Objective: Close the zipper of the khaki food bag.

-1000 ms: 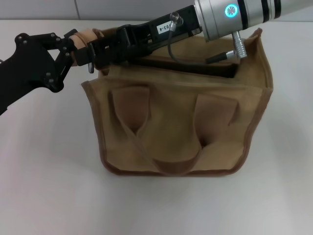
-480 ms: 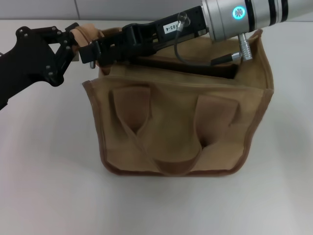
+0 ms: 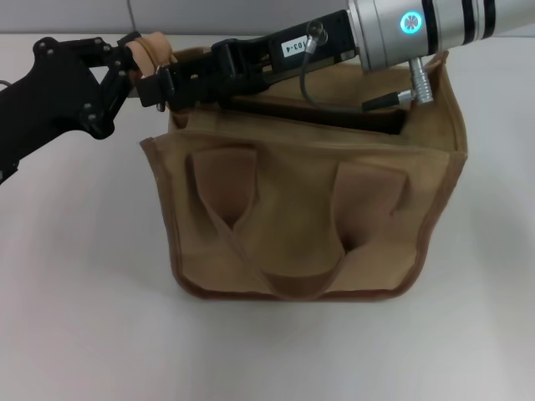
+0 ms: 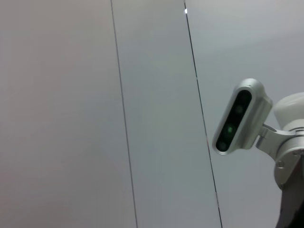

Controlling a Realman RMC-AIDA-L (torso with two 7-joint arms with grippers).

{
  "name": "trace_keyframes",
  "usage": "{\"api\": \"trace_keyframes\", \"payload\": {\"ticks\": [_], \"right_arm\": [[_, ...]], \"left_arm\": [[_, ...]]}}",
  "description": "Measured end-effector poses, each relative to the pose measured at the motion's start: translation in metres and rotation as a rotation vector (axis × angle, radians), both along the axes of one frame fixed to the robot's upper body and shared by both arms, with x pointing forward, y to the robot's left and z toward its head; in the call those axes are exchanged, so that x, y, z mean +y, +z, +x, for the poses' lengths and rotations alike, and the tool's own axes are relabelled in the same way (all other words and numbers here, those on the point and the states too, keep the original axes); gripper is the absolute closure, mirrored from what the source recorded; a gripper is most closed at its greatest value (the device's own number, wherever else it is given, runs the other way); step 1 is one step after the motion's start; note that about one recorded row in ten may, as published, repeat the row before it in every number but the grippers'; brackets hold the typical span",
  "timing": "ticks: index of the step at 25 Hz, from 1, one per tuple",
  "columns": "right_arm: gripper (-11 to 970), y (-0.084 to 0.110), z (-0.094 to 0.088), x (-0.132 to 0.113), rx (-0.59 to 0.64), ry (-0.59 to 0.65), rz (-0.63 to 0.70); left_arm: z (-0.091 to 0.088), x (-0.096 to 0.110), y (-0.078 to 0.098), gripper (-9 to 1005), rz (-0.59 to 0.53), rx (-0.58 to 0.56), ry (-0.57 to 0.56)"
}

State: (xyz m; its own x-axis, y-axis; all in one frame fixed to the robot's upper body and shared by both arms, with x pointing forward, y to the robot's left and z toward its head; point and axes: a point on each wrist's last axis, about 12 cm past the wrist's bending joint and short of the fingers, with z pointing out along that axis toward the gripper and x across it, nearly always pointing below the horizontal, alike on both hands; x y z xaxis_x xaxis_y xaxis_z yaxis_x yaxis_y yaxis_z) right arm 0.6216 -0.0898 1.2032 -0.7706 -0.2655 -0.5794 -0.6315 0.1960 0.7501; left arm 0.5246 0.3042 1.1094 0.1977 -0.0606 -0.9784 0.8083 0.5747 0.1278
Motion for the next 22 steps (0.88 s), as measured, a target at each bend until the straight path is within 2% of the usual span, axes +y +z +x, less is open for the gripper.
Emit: {"api": "trace_keyframes", "payload": {"ticks": [10, 22], "right_arm": [[265, -0.0003, 0.0006, 0.0005, -0.013, -0.002, 0.000], [267, 0.0032, 0.0013, 0.0046, -0.025, 0.006, 0.002]], "left_arm": [[-0.0029, 0.0034, 0.0009, 980, -0.024, -0.010, 0.016], [-0.0021, -0.0014, 0.0061, 980, -0.036, -0.041, -0.023]]}}
